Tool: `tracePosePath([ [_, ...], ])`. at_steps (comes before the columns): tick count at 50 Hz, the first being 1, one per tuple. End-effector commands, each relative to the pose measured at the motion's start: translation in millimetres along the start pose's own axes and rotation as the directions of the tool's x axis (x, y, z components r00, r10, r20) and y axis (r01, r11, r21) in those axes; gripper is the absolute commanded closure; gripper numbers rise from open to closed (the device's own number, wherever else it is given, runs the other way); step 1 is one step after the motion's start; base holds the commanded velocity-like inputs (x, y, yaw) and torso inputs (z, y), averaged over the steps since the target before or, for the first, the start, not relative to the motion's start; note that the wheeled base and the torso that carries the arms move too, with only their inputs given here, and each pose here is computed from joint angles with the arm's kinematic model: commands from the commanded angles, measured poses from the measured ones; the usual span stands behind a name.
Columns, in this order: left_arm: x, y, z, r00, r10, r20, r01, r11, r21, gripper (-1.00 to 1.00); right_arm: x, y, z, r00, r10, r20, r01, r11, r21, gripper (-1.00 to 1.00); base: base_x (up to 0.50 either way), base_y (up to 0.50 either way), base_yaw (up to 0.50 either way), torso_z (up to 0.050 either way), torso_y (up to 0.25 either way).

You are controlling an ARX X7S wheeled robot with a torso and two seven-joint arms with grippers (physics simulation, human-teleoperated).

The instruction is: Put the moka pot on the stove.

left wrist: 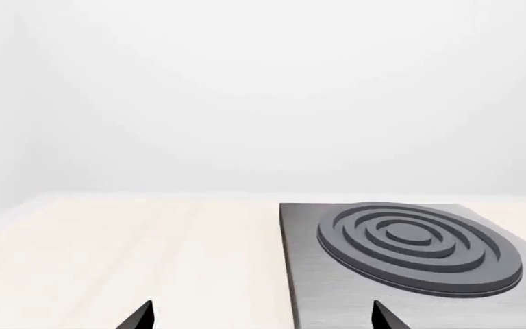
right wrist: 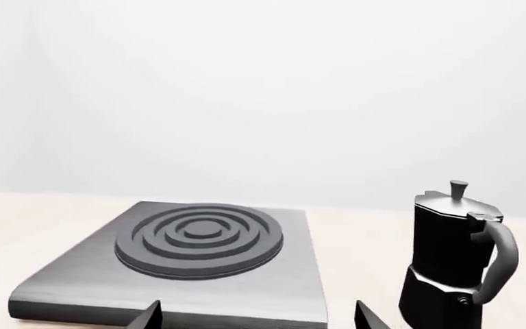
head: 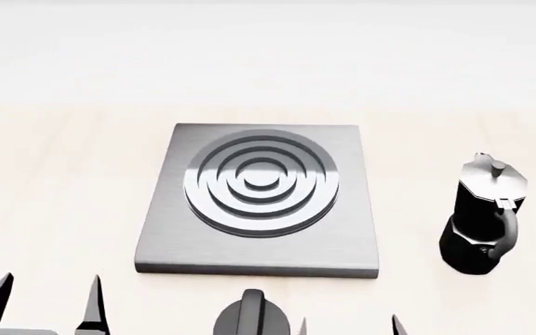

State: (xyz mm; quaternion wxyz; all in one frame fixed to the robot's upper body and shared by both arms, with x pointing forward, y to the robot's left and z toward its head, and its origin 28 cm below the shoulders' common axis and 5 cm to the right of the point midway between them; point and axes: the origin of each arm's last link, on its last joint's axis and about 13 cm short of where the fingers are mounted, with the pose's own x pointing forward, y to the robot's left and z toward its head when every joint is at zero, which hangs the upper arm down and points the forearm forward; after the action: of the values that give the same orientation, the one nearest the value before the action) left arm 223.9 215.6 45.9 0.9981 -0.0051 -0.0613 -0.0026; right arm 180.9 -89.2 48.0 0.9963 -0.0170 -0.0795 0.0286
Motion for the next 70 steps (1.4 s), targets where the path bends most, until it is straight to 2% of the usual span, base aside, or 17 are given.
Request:
tracePosePath([
  [1, 0, -0.3, -1, 1.0, -0.003, 0.002, 0.003, 1.0, 0.007, -1.0, 0, -1.7, -1, 1.0, -0.009, -0.005, 0.01, 1.0, 0.009, -1.0, 0.0, 0.0, 0.0, 0.0, 0.0],
  [6, -1, -1.3, -3, 1.0, -0.011, -0.004, 0.011, 0.999, 0.035, -1.0, 0, -1.8, 0, 1.0, -0.011, -0.004, 0.011, 1.0, 0.01, -1.0, 0.0, 0.0, 0.0, 0.0, 0.0],
  [7, -1, -1.8, -5, 1.0, -0.014, -0.01, 0.015, 0.999, 0.035, -1.0, -7, -1.2, -29, 0.99, -0.007, -0.139, 0.009, 1.0, 0.012, -1.0, 0.0, 0.0, 0.0, 0.0, 0.0],
  [8, -1, -1.8, -5, 1.0, -0.018, -0.013, 0.018, 0.999, 0.037, -1.0, -2, -1.6, -1, 1.0, -0.009, -0.005, 0.009, 1.0, 0.011, -1.0, 0.0, 0.0, 0.0, 0.0, 0.0],
  [15, -4, -4.1, -7, 1.0, -0.022, -0.02, 0.023, 0.999, 0.043, -1.0, -11, 2.5, -7, 1.0, 0.015, -0.01, -0.015, 1.0, 0.016, -1.0, 0.0, 0.0, 0.0, 0.0, 0.0],
  [33, -4, -3.7, -8, 1.0, -0.019, -0.021, 0.02, 0.999, 0.047, -1.0, 1, -0.5, -1, 1.0, 0.016, -0.026, -0.016, 1.0, 0.01, -1.0, 0.0, 0.0, 0.0, 0.0, 0.0],
  [48, -6, -2.7, -8, 1.0, -0.018, -0.019, 0.019, 0.999, 0.048, -1.0, 27, -18.5, 16, 0.999, -0.02, -0.047, 0.019, 1.0, -0.018, -1.0, 0.0, 0.0, 0.0, 0.0, 0.0],
  [66, -9, -0.7, -8, 1.0, -0.016, -0.017, 0.017, 0.999, 0.044, -1.0, 65, -42.2, 37, 0.991, -0.072, -0.112, 0.079, 0.995, 0.062, -1.0, 0.0, 0.0, 0.0, 0.0, 0.0],
  [70, -11, -0.2, -7, 1.0, -0.016, -0.015, 0.016, 0.999, 0.043, -1.0, 71, -46.7, 32, 0.987, -0.096, -0.129, 0.104, 0.993, 0.057, -1.0, 0.0, 0.0, 0.0, 0.0, 0.0],
])
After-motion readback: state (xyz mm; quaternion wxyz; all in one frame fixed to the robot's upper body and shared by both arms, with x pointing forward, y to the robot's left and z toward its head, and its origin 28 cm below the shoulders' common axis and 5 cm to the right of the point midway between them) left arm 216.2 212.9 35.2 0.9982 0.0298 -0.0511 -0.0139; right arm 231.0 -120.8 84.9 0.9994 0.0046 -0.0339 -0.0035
